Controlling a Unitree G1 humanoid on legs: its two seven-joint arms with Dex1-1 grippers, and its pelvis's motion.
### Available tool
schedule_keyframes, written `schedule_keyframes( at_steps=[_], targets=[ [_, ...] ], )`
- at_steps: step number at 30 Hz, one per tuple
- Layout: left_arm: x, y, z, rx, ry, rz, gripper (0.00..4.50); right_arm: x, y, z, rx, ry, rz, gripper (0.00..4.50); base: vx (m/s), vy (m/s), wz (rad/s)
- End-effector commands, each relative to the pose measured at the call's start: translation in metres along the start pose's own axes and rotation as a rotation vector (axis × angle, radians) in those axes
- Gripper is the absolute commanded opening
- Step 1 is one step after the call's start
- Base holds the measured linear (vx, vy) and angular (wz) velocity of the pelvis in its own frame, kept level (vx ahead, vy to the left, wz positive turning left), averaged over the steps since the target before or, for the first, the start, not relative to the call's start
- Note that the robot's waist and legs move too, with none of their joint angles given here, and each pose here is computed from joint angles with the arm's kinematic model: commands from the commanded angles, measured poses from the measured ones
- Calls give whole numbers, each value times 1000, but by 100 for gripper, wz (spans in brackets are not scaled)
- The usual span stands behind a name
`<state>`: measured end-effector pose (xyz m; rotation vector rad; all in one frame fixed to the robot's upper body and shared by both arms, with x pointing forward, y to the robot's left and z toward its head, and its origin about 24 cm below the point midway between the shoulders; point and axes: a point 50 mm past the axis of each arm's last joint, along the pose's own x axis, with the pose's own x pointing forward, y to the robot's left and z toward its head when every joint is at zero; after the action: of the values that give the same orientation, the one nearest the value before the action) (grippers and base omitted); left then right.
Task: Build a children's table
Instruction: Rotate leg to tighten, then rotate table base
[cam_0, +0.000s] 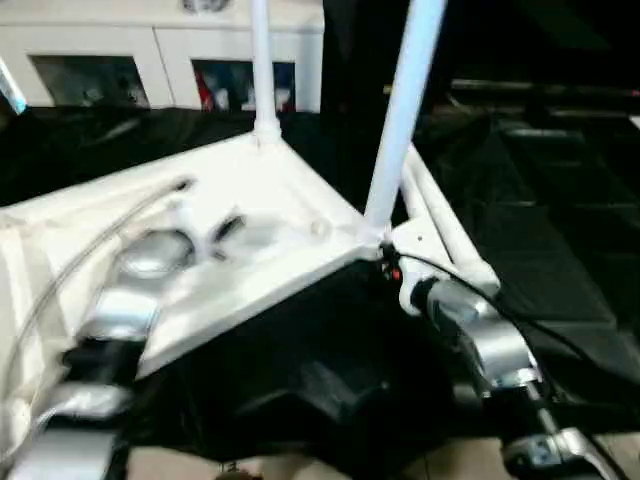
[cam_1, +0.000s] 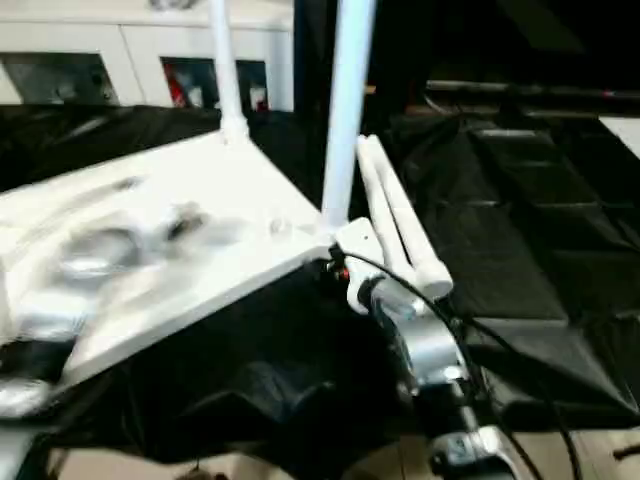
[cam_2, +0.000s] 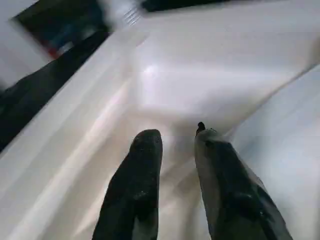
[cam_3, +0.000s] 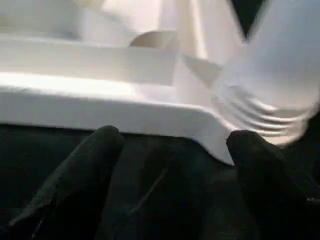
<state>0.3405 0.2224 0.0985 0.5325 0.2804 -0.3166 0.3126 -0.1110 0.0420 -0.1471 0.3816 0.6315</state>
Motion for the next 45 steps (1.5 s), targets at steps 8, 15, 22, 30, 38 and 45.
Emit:
schedule_keyframes(
  at_steps=[8, 15, 22, 30, 38, 45],
  targets=[
    [-46, 40, -22, 57, 280, 257, 112, 2, 1, 3, -3, 59, 83, 304, 0, 0, 0],
    [-62, 56, -42, 126, 430, 339, 63, 2, 1, 2, -8, 66, 89, 253, 0, 0, 0],
    [-58, 35, -63, 47, 487, 175, 6, 7, 2, 3, 13, 80, 83, 183, 0, 0, 0],
    [-59, 15, -70, 43, 523, -82, 0, 23, 3, 8, -32, 102, 100, 116, 0, 0, 0],
    [-62, -9, -58, 43, 486, -386, 0, 37, 9, 10, -37, 107, 138, 53, 0, 0, 0],
    [-64, -43, -37, 71, 327, -716, 0, 45, 11, 17, -24, 78, 146, 3, 0, 0, 0]
  ],
)
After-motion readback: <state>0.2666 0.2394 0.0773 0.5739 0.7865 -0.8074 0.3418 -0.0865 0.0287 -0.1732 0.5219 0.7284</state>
